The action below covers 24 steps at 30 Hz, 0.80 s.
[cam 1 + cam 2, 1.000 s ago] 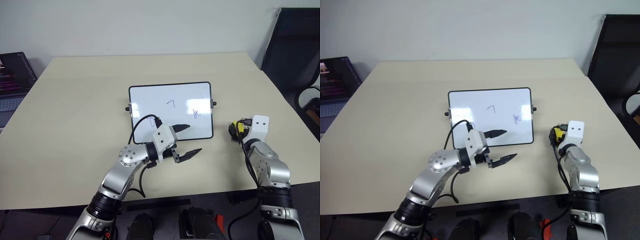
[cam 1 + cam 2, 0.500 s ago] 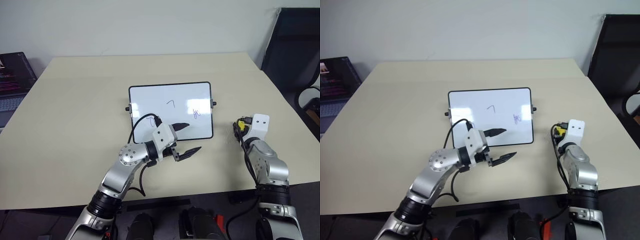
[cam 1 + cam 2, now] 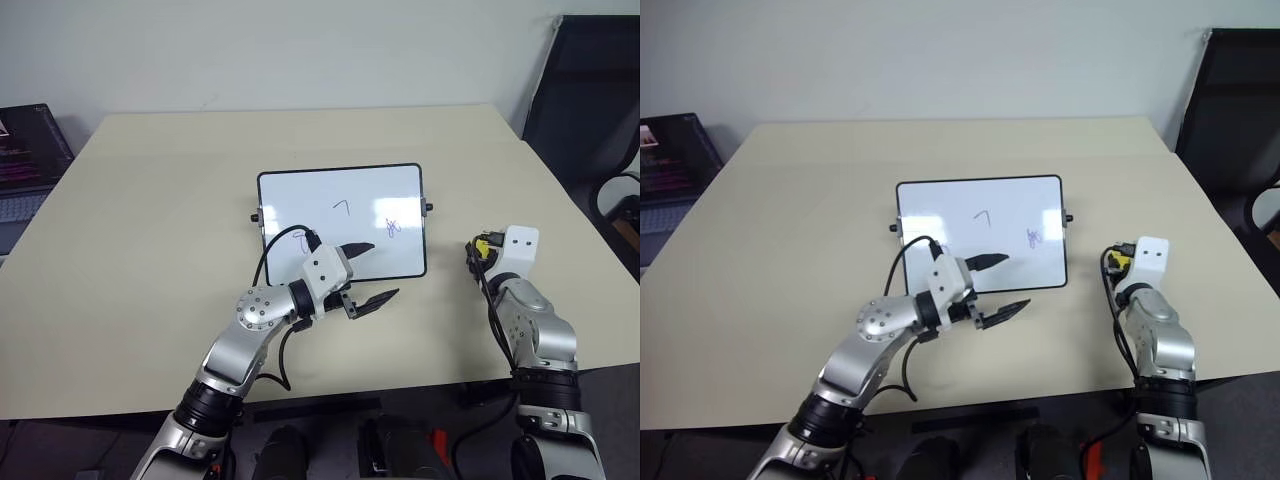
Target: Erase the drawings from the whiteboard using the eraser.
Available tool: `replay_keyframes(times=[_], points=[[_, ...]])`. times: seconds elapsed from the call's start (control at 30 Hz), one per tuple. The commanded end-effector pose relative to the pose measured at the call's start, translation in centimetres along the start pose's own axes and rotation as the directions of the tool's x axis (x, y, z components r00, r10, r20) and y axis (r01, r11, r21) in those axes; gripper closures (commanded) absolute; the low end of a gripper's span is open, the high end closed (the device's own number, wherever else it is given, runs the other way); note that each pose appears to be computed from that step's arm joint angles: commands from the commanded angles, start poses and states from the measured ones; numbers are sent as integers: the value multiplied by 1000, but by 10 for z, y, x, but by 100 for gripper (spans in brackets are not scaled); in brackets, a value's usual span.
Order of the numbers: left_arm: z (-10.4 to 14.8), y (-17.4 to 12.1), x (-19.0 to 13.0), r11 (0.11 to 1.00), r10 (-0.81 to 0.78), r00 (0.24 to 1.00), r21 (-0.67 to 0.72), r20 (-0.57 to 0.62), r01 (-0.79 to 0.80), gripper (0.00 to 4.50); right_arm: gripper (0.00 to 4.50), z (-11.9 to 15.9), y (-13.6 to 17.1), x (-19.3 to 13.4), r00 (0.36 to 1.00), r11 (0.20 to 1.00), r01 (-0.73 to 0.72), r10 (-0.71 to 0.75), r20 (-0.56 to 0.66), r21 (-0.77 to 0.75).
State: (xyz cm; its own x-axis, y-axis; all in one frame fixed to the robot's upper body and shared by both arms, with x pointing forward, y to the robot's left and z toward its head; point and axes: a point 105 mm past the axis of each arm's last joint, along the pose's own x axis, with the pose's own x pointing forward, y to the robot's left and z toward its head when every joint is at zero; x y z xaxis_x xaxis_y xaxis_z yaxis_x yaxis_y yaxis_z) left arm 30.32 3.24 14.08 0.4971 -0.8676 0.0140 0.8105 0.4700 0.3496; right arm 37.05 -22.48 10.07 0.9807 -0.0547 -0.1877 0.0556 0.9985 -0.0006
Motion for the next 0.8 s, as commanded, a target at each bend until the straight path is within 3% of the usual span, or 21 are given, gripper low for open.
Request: replay_keyframes(times=[0.03,0.27,0.5,0.8], points=[[9,19,-2,989,141,990,36,27,-142,0,330,32,18,-13,985,989,-91,106,137,-113],[-4,18,-3,968,251,968,39,-29,-250,0,330,57,53,-39,916,941,-240,302,266,-239],[-15,26,-4,941,336,937,65,-93,-331,0,330,63,80,-50,853,897,-329,417,315,-295],[-20,32,-4,937,350,930,61,-113,-345,0,330,66,122,-34,806,859,-404,496,323,-314]])
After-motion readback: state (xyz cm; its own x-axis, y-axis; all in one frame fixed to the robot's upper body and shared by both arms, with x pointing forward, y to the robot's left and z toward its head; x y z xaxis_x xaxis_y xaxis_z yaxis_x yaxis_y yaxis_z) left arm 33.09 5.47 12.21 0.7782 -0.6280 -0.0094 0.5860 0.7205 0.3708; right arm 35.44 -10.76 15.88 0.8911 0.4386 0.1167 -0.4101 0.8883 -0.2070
